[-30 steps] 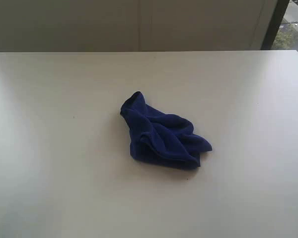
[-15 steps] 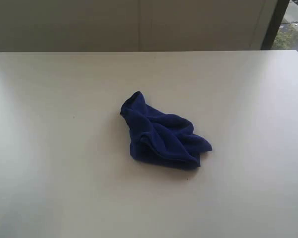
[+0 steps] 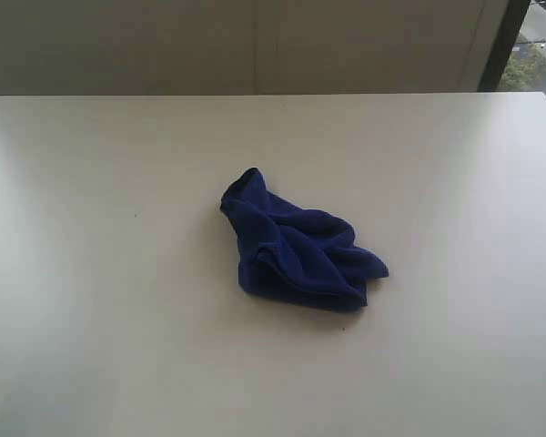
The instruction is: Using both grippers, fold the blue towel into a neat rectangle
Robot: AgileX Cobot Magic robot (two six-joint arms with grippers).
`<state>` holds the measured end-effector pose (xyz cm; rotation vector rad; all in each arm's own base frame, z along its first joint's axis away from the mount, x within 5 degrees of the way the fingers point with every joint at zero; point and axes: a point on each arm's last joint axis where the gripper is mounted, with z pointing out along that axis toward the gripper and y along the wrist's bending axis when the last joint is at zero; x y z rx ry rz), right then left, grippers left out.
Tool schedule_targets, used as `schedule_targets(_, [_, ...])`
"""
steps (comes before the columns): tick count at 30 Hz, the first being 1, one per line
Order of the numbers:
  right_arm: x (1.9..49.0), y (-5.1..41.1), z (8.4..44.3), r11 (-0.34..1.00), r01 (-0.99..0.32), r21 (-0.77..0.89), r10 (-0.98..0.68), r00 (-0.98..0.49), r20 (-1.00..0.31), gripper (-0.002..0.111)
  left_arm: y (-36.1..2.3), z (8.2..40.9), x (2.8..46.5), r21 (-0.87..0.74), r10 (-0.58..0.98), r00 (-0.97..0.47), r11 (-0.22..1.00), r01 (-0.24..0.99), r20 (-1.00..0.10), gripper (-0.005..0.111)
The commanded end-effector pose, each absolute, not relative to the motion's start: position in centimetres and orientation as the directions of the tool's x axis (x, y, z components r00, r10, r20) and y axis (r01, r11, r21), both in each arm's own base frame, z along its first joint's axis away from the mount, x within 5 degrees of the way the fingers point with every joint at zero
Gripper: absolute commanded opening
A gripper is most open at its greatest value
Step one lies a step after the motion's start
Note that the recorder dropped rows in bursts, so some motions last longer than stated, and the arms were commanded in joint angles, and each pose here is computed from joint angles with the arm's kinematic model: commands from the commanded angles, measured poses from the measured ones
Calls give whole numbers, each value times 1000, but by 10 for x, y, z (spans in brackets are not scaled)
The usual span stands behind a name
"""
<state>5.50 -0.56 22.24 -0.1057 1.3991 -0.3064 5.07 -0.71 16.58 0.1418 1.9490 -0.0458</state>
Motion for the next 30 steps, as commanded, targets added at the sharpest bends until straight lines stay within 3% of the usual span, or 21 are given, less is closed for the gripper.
schedule_targets(1, [54,-5,225,948,163,-274,-300,172,-938,0,-7,165,51,33,76,-366,992,122,-927,0])
schedule_targets(15, [50,-3,239,955,182,-234,-283,330,-900,0,-7,165,51,33,76,-366,992,122,-927,0])
schedule_targets(18, [50,-7,243,980,164,-116,-159,277,-947,0,-7,165,51,33,76,-366,992,122,-927,0])
schedule_targets(25, [49,-6,284,990,133,-53,-71,136,-988,0,-7,165,51,33,76,-366,992,122,-927,0])
schedule_targets(30, [73,-9,315,992,125,-25,-26,6,-1000,0,-7,165,51,33,76,-366,992,122,-927,0])
